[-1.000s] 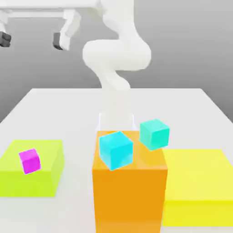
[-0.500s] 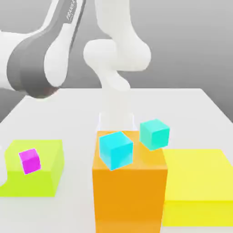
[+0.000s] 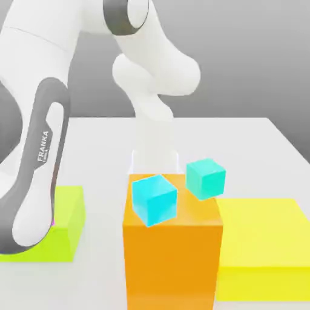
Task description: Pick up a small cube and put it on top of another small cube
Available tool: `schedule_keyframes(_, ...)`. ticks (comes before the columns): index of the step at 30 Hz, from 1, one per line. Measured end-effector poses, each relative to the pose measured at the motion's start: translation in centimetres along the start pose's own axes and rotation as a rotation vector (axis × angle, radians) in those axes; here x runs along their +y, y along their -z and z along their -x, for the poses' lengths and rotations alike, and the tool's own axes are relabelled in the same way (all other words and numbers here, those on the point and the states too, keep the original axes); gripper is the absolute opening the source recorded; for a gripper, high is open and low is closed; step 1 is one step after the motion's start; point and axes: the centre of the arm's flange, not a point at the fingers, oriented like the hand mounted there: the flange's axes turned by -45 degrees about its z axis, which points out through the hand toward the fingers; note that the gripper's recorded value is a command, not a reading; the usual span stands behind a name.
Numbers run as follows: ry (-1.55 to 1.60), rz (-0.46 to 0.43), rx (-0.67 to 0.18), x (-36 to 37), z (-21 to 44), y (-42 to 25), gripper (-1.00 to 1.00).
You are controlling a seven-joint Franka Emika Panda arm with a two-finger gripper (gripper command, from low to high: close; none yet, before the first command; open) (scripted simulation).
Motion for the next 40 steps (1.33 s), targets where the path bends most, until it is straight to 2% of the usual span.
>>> schedule_keyframes(4, 0.000, -0.001, -0.001, 0.0, 0.0, 4.6, -1.00)
schedule_keyframes(6, 0.005, 0.019, 0.070, 1.9, -2.0, 9.2, -1.00)
schedule_keyframes(10, 0.095, 0.018, 0.095, -2.6, 0.1, 15.2, -1.00)
schedule_keyframes(17, 0.293, -0.003, 0.063, -12.8, 9.4, 22.6, -1.00)
schedule_keyframes(22, 0.471, -0.009, 0.038, -19.3, 18.8, 26.7, -1.00)
schedule_keyframes(32, 0.757, -0.003, -0.003, -21.8, 35.4, 32.4, -1.00)
schedule_keyframes(36, 0.815, -0.004, -0.004, -21.8, 37.4, 29.0, -1.00)
schedule_keyframes(37, 0.817, -0.004, -0.004, -21.7, 37.5, 27.6, 1.00)
schedule_keyframes(40, 0.817, -0.004, -0.004, -21.7, 37.5, 27.6, 1.00)
